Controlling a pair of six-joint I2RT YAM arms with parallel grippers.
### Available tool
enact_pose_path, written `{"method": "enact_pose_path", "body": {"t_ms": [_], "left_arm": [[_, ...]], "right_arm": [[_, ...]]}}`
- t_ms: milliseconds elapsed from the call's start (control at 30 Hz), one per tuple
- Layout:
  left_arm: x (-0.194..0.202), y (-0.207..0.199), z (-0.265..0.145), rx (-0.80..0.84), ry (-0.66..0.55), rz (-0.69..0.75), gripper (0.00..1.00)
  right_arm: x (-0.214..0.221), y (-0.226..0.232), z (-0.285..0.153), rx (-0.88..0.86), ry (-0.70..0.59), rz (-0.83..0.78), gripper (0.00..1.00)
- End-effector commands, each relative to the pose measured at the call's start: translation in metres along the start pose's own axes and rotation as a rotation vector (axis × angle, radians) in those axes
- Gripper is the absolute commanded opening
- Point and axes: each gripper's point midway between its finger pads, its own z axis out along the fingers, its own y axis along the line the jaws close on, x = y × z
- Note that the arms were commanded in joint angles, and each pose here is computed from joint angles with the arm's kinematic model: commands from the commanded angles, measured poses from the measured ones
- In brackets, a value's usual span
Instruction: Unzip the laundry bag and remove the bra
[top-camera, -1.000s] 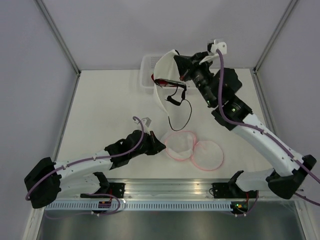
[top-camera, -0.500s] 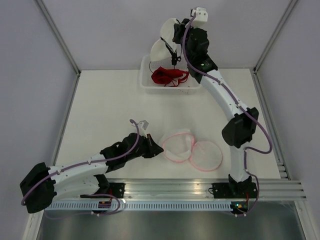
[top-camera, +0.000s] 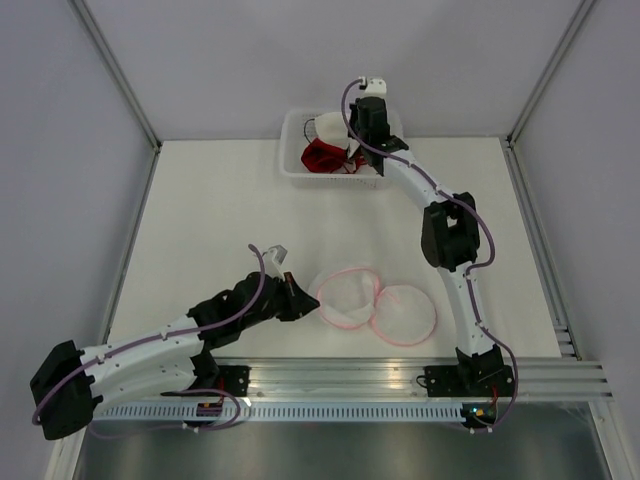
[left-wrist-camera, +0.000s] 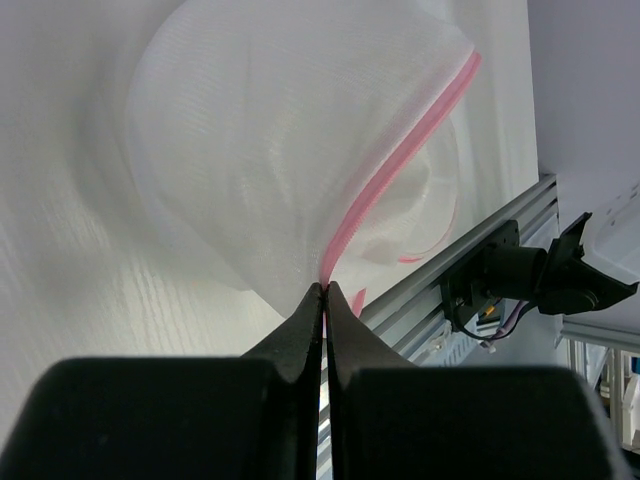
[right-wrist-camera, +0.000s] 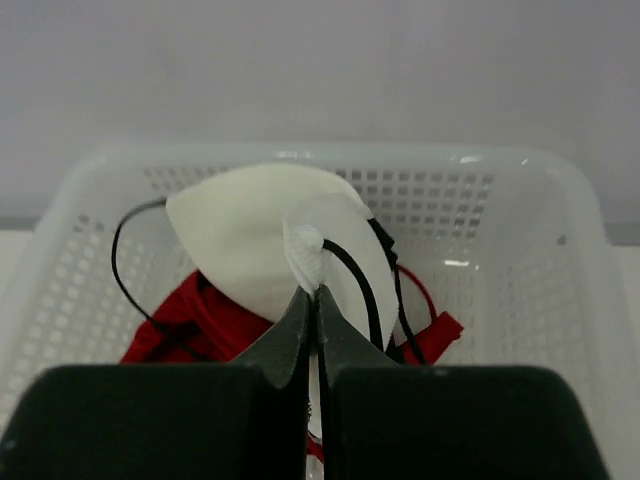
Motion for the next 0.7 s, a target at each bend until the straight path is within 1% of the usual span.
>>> {"method": "enact_pose_path", "body": {"t_ms": [0, 33, 67, 100, 133, 167, 200, 233, 267, 300, 333, 367, 400, 433, 467, 500, 533, 567, 600, 667], "left_arm": [[0.001, 0.008, 0.003, -0.039, -0.004, -0.022, 0.02], [0.001, 0.009, 0.004, -0.041, -0.004, -0.023, 0.02], [0.001, 0.008, 0.004, -0.04, -0.003, -0.022, 0.02], [0.0, 0.008, 0.005, -0.039, -0.007, -0.023, 0.02], [0.0, 0.008, 0.006, -0.04, -0.006, -0.025, 0.02], [0.0, 0.007, 0.006, -0.038, -0.006, -0.025, 0.02], [0.0, 0.006, 0.007, -0.034, -0.007, -0.026, 0.02], [0.001, 0.008, 0.007, -0.038, -0.006, -0.025, 0.02], [0.0, 0.007, 0.007, -0.037, -0.007, -0.025, 0.02], [0.0, 0.007, 0.008, -0.036, -0.007, -0.025, 0.02], [0.001, 0.008, 0.008, -0.037, -0.005, -0.024, 0.02], [0.001, 0.008, 0.008, -0.039, -0.007, -0.023, 0.02], [0.001, 0.008, 0.008, -0.038, -0.006, -0.021, 0.02], [0.0, 0.009, 0.009, -0.043, -0.01, -0.018, 0.02], [0.001, 0.009, 0.009, -0.043, -0.008, -0.018, 0.02], [0.001, 0.009, 0.009, -0.045, -0.008, -0.016, 0.02], [0.0, 0.009, 0.009, -0.046, -0.009, -0.018, 0.02], [0.001, 0.01, 0.009, -0.048, -0.009, -0.017, 0.02], [0.001, 0.01, 0.009, -0.049, -0.008, -0.02, 0.02], [-0.001, 0.009, 0.01, -0.035, -0.025, -0.035, 0.02]], "right_arm": [[0.019, 0.016, -0.018, -0.124, 0.073, -0.025, 0.0], [0.021, 0.018, -0.022, -0.142, 0.084, -0.027, 0.0], [0.013, 0.022, -0.029, -0.163, 0.077, -0.027, 0.04], [0.014, 0.022, -0.031, -0.172, 0.091, -0.031, 0.36], [0.018, 0.021, -0.036, -0.176, 0.121, -0.045, 0.56], [0.007, 0.02, -0.042, -0.169, 0.112, -0.045, 0.73], [0.01, 0.015, -0.046, -0.153, 0.124, -0.052, 0.97], [0.0, 0.007, -0.05, -0.116, 0.092, -0.062, 0.98], [-0.028, 0.005, -0.063, -0.106, 0.037, -0.055, 0.98], [-0.016, -0.003, -0.071, -0.087, 0.056, -0.068, 0.98], [-0.057, -0.007, -0.087, -0.08, -0.046, -0.044, 0.98], [-0.066, -0.011, -0.095, -0.072, -0.065, -0.045, 0.98], [-0.062, -0.017, -0.103, -0.06, -0.06, -0.051, 0.98], [-0.087, -0.02, -0.119, -0.055, -0.108, -0.044, 0.98], [-0.092, -0.023, -0.127, -0.049, -0.117, -0.042, 0.98], [-0.087, -0.027, -0.133, -0.039, -0.105, -0.046, 0.98], [-0.099, -0.032, -0.149, -0.025, -0.115, -0.041, 0.98], [-0.101, -0.043, -0.157, 0.031, -0.111, -0.022, 0.98], [-0.09, -0.053, -0.164, 0.072, -0.082, -0.01, 0.98], [-0.09, -0.079, -0.194, 0.197, -0.053, 0.022, 0.98]]}}
